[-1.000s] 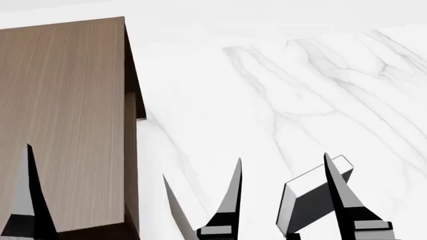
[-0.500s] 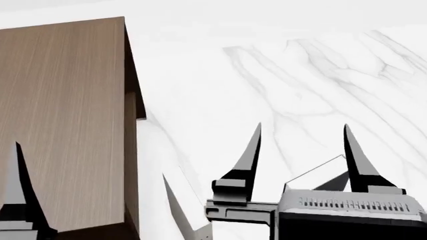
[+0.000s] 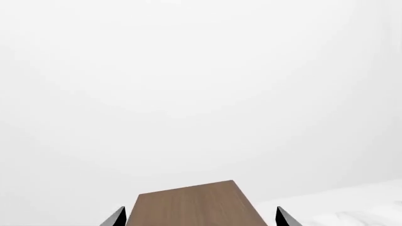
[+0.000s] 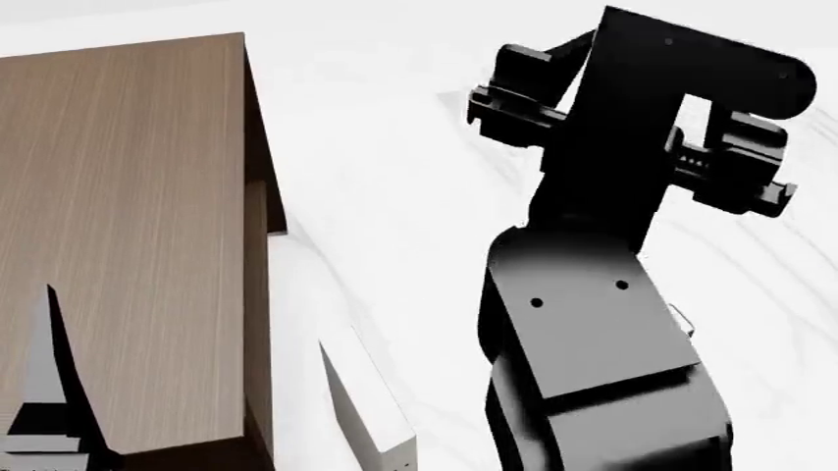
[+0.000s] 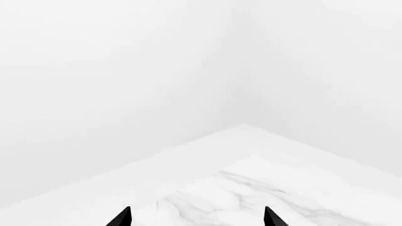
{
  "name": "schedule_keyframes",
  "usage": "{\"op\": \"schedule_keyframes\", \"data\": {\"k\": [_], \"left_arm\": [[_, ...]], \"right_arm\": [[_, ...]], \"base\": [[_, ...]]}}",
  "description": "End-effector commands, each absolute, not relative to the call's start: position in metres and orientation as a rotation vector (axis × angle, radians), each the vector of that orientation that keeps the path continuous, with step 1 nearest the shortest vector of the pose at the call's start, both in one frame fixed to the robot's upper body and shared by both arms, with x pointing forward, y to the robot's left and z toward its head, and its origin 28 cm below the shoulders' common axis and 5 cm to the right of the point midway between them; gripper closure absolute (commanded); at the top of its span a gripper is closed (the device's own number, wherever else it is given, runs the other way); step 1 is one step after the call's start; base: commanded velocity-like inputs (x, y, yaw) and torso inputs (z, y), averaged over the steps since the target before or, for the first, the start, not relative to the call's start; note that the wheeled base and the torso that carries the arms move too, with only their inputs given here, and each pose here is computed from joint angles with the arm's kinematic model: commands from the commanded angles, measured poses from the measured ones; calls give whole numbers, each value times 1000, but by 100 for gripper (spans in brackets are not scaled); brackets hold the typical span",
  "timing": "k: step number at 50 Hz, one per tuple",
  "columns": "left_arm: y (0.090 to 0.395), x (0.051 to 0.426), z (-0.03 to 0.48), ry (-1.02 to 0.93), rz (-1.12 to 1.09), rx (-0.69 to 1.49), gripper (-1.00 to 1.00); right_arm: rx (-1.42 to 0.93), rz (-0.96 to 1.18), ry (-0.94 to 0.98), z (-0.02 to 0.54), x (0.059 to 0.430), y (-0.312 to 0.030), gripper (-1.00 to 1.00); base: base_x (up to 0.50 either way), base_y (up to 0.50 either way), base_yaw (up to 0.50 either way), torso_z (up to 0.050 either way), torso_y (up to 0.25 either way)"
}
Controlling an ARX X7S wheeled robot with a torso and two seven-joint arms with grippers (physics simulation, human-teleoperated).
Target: Pick up the book in the middle and place it on the cabinet shelf.
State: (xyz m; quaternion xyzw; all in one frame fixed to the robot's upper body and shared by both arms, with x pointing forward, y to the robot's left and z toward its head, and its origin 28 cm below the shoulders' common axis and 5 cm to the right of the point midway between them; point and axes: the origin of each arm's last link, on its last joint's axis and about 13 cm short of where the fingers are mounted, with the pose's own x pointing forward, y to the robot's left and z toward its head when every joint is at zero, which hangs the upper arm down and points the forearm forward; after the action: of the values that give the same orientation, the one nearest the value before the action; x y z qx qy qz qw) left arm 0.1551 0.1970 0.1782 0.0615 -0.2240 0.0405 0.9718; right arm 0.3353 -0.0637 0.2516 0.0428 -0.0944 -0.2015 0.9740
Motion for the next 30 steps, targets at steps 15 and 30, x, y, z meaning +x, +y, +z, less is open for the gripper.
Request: {"op": "schedule_keyframes", "data": {"k": [15, 30], "left_arm": [[194, 156, 178, -448, 66, 131, -100], [198, 156, 179, -451, 75, 133, -100]], "right_arm": [[239, -830, 214, 240, 432, -63, -100], [213, -1086, 451, 217, 431, -73, -100]], "base": [[0, 0, 0, 0, 0], [0, 0, 0, 0, 0]]}}
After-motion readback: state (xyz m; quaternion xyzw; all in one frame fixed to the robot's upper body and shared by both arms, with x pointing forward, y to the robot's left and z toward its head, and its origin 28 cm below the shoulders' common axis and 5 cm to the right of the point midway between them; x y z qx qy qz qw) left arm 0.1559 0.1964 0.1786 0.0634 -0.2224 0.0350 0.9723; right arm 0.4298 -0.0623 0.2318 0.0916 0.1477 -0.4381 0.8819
